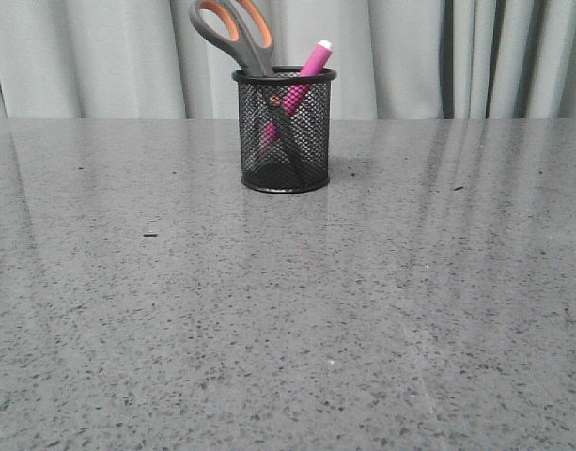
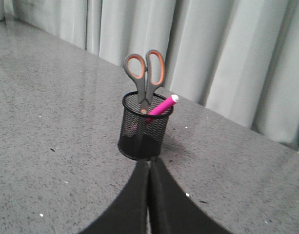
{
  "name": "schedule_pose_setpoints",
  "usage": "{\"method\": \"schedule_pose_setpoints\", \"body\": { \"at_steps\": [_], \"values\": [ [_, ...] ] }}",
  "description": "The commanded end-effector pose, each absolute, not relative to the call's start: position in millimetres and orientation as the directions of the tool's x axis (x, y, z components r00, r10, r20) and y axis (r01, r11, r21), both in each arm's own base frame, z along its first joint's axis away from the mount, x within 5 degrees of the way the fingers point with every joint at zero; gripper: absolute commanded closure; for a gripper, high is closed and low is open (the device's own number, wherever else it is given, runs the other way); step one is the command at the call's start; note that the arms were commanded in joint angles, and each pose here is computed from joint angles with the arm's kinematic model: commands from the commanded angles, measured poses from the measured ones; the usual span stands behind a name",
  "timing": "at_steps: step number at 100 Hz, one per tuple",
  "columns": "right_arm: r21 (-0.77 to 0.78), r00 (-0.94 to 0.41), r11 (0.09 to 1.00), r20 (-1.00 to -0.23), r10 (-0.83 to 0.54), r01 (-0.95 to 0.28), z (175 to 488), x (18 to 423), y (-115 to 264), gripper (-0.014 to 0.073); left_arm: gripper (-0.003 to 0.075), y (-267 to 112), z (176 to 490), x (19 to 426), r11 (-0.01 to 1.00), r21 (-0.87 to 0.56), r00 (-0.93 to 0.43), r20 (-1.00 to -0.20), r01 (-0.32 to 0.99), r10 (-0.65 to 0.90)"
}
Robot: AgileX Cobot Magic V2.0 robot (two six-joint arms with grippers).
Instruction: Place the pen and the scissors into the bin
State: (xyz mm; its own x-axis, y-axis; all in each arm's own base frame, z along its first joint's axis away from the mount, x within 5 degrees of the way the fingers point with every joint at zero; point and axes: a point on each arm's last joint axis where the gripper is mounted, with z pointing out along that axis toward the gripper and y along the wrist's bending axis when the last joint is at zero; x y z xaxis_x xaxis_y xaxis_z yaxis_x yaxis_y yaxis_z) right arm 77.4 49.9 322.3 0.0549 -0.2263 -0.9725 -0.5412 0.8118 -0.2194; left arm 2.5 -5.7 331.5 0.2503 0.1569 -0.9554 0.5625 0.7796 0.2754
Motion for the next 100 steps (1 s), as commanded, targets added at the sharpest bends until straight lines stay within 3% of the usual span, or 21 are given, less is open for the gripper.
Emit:
{"method": "schedule_pose_setpoints", "body": {
  "at_steps": [1, 58, 81, 100],
  "values": [
    [-0.248, 0.143, 0.811, -0.969, -0.203, -0.530, 328.5, 67.4, 42.4, 0.0660, 0.0740, -5.0, 344.4, 1.6, 0.792, 0.250, 0.308, -0.948, 0.557, 0.082],
    [-0.240, 0.178, 0.822, -0.969, -0.172, -0.516, 326.9, 56.9, 32.6, 0.0660, 0.0740, -5.5, 343.4, 2.3, 0.792, 0.250, 0.307, -0.948, 0.557, 0.083],
    [-0.240, 0.178, 0.822, -0.969, -0.172, -0.516, 326.9, 56.9, 32.6, 0.0660, 0.0740, -15.5, 312.1, 16.2, 0.777, 0.252, 0.224, -0.963, 0.576, 0.147],
    [-0.240, 0.178, 0.822, -0.969, -0.172, -0.516, 326.9, 56.9, 32.6, 0.0660, 0.0740, -14.2, 287.0, 20.7, 0.819, 0.284, 0.254, -0.951, 0.499, 0.175]
  ]
}}
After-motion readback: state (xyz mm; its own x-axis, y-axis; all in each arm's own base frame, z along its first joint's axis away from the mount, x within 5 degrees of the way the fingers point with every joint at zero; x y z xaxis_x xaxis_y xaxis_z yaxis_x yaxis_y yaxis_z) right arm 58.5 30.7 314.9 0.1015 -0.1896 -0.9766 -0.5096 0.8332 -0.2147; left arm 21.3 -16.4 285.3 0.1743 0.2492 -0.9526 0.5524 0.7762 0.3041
